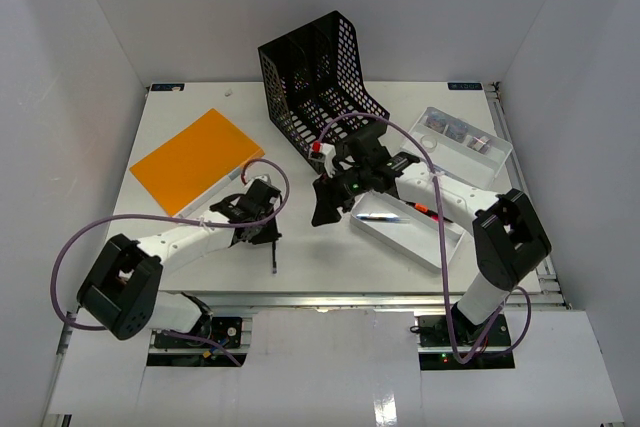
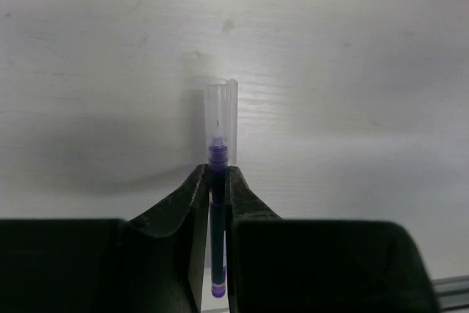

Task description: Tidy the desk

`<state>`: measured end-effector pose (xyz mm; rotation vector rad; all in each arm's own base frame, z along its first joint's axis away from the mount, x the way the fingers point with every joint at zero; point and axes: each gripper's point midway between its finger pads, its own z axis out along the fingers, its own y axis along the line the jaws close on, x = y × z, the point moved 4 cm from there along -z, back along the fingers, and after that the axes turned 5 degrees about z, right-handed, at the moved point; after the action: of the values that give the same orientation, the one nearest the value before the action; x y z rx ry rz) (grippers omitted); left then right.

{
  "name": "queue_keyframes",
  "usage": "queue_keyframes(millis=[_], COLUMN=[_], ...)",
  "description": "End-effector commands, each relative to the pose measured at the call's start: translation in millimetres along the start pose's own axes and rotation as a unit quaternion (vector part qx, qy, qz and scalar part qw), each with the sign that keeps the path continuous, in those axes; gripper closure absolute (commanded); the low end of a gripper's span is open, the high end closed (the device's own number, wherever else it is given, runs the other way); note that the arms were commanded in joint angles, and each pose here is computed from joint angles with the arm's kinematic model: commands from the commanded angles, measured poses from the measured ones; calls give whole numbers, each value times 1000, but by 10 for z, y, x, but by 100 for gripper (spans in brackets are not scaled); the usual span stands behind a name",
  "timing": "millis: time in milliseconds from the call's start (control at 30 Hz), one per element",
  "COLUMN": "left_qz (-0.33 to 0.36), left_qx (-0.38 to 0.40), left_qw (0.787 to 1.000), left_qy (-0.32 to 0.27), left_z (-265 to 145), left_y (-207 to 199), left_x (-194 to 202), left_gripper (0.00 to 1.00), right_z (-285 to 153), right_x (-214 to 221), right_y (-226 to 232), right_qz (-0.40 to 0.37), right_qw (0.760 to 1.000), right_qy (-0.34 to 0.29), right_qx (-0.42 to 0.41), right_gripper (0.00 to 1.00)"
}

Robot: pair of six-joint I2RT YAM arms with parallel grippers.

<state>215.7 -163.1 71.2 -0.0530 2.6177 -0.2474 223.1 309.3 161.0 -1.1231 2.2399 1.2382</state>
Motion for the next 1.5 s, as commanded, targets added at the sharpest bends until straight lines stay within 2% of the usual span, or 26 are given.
queue_keyframes(millis=[0, 67, 300, 500, 667, 767, 933, 1033, 1100, 1133, 1233, 1300, 1333, 1367, 1467], left_qz=[-105, -145, -227, -251, -258, -257, -261, -261, -257, -254, -237, -220, -209, -198, -160], left_qx=[126, 177, 274, 321, 340, 348, 349, 349, 349, 349, 348, 345, 343, 342, 334], left_qw=[984, 970, 920, 894, 882, 878, 878, 878, 878, 879, 882, 885, 887, 889, 894], left_qy=[-72, -87, -163, -187, -202, -203, -199, -199, -201, -203, -213, -220, -225, -231, -252], left_z=[-245, -324, -548, -628, -684, -705, -684, -681, -688, -693, -712, -749, -780, -808, -921], left_y=[-390, -507, -755, -896, -944, -966, -968, -961, -960, -960, -964, -964, -962, -960, -921], left_x=[-287, -333, -698, -875, -959, -973, -960, -949, -952, -956, -977, -997, -1011, -1024, -1043], left_gripper=[90, 94, 95, 95, 96, 96, 95, 94, 92, 84, 40, 16, 7, 3, 2], right_z=[-158, -151, -98, -47, 21, 44, 45, 25, -1, -12, -85, -169, -219, -270, -489], right_x=[-142, -126, -86, -54, -49, -62, -112, -119, -122, -123, -133, -124, -112, -115, -11], right_y=[55, 50, 90, 95, 16, -15, -9, -28, -41, -46, -84, -166, -210, -250, -412], right_qz=[20, 29, 40, 62, 81, 89, 78, 78, 77, 77, 72, 68, 63, 57, 45], right_qw=[998, 998, 995, 993, 992, 992, 992, 992, 992, 993, 993, 994, 995, 995, 995], right_qy=[-50, -52, -46, -42, -39, -38, -41, -44, -48, -49, -58, -69, -73, -77, -76], right_qx=[-27, -37, -75, -94, -84, -79, -87, -84, -82, -81, -72, -51, -37, -22, 53], right_gripper=[33, 32, 29, 27, 30, 42, 82, 91, 92, 92, 92, 92, 92, 92, 92])
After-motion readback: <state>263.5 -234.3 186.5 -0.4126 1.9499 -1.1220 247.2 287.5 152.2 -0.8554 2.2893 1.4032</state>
